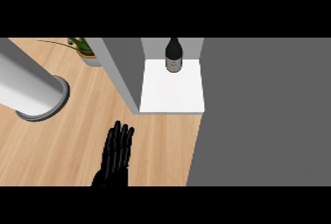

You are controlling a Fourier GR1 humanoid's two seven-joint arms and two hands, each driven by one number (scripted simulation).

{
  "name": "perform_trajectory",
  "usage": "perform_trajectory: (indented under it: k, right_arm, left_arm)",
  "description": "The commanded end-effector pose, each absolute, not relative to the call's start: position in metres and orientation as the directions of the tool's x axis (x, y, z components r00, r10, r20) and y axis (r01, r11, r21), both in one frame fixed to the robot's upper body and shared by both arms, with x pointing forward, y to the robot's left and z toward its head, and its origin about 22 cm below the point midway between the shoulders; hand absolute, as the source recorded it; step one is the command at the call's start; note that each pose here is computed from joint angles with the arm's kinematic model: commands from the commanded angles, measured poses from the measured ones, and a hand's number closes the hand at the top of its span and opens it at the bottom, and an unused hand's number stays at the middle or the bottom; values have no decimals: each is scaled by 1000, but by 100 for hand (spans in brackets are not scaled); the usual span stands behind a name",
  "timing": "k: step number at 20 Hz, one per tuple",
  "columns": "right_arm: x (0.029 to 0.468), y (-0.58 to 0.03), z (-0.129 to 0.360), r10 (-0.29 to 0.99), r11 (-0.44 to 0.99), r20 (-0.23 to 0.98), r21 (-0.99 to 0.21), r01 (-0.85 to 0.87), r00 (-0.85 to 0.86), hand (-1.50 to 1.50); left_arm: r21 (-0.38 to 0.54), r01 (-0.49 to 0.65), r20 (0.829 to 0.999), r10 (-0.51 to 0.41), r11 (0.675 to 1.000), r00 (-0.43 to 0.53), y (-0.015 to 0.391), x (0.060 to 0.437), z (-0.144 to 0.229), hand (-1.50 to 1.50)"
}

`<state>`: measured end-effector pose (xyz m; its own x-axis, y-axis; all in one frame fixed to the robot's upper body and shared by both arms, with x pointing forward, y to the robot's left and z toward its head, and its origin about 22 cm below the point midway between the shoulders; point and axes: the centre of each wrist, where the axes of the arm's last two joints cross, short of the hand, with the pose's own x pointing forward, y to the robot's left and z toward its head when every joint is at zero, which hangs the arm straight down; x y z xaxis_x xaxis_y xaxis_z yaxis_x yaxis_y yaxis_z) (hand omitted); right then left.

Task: Pick up the wine, place it into the cabinet and close the cabinet

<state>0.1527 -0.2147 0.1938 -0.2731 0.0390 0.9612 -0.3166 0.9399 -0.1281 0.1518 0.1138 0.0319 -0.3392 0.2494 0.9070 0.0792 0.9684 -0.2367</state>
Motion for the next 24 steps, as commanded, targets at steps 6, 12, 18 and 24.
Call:
perform_trajectory:
  k: [6,12,18,24]
  right_arm:
    - [138,-218,193,3,887,953,-142,-439,-302,150]
    - [123,-195,191,-102,824,986,10,-567,-131,150]
    - [110,-181,186,-130,776,989,62,-628,-64,150]
    - [99,-153,193,-86,665,984,-60,-744,-157,150]
  left_arm:
    - [-217,161,908,259,963,-329,174,131,37,-150]
    - [-205,112,905,231,972,-358,200,141,62,-150]
    - [-217,76,888,229,973,-399,229,132,52,-150]
    - [-228,49,887,228,973,-401,264,146,66,-150]
